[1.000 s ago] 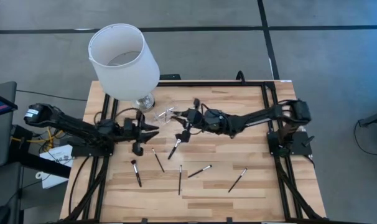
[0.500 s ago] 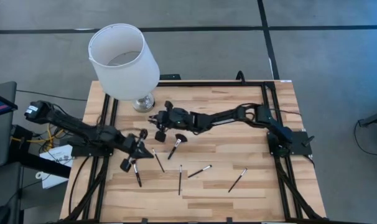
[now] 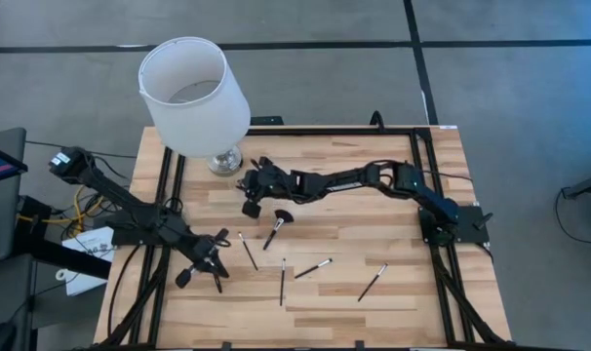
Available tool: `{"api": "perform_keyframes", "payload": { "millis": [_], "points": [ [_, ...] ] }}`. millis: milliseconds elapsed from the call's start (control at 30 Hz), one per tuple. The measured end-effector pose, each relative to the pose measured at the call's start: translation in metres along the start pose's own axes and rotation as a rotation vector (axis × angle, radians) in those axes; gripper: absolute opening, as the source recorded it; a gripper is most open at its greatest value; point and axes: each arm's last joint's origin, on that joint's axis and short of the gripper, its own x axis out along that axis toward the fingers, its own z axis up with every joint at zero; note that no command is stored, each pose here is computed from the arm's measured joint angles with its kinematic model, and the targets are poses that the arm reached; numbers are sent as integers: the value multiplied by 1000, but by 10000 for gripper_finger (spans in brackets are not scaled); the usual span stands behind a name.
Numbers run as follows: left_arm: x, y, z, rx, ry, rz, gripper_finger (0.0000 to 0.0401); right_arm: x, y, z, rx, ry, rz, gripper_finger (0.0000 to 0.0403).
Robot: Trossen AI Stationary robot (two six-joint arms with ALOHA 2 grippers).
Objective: Put items in baskets/containers
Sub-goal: Put the black powder brush in the transparent organizer
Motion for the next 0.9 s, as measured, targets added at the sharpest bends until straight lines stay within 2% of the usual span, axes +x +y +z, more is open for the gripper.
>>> {"api": "perform_keyframes", "payload": {
  "millis": [200,333,467,633,767,900],
  "points": [
    [-1,3,-16,-179,162,50,26,0,-2,-1,3,6,1,105],
    [-3,3,-22,-202,221,54,63,0,-1,-1,1,6,5,140],
    [-3,4,-24,-147,246,55,108,-4,1,4,0,0,8,176],
    [-7,4,-35,-88,365,58,153,-34,7,42,-2,-50,31,201],
    [-9,2,-48,-24,494,11,168,-66,20,64,-20,0,70,204],
    [-13,4,-66,39,548,8,165,-99,41,85,-5,-9,124,198]
  ]
}}
